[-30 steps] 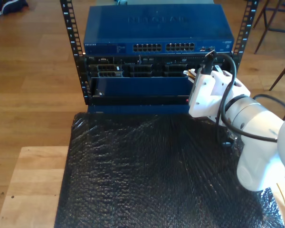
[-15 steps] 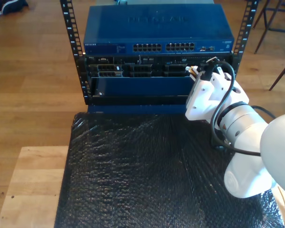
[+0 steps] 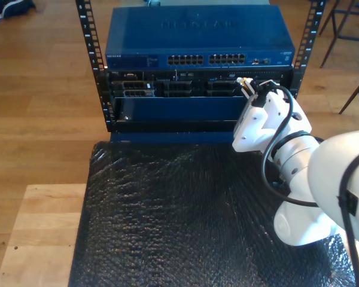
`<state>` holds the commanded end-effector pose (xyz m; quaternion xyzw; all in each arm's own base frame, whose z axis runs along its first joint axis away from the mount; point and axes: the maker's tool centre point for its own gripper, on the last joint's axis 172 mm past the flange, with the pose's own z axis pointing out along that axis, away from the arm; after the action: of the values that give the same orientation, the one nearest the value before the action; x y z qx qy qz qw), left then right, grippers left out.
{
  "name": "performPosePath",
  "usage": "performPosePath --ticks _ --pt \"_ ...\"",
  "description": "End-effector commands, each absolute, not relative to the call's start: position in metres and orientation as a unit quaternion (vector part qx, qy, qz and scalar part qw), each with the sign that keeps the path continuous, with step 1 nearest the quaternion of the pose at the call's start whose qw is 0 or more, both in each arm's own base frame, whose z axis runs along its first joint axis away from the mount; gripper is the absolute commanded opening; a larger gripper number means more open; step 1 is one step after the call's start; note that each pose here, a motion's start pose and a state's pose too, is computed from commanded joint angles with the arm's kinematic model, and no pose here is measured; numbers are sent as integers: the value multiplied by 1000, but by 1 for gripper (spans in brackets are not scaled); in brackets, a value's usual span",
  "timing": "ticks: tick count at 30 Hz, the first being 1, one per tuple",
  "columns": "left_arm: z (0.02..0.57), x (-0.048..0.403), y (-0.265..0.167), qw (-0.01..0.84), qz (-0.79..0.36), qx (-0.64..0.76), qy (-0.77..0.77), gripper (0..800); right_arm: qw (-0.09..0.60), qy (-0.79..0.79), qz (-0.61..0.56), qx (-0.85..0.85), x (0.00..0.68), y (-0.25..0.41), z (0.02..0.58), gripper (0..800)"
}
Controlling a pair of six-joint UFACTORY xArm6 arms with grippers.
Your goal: Grab the cable and plug it in
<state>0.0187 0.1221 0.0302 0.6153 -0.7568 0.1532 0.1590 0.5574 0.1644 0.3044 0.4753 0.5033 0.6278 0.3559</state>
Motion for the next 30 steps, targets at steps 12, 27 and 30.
performPosePath --ticks 12,27,30 --pt "30 19 122 159 153 615 -757 800 410 491 602 478 591 168 293 0" --pt "30 19 122 159 153 615 -757 800 488 449 586 466 625 151 301 0" --pt "30 19 122 159 153 615 -757 800 492 450 584 464 624 150 300 0"
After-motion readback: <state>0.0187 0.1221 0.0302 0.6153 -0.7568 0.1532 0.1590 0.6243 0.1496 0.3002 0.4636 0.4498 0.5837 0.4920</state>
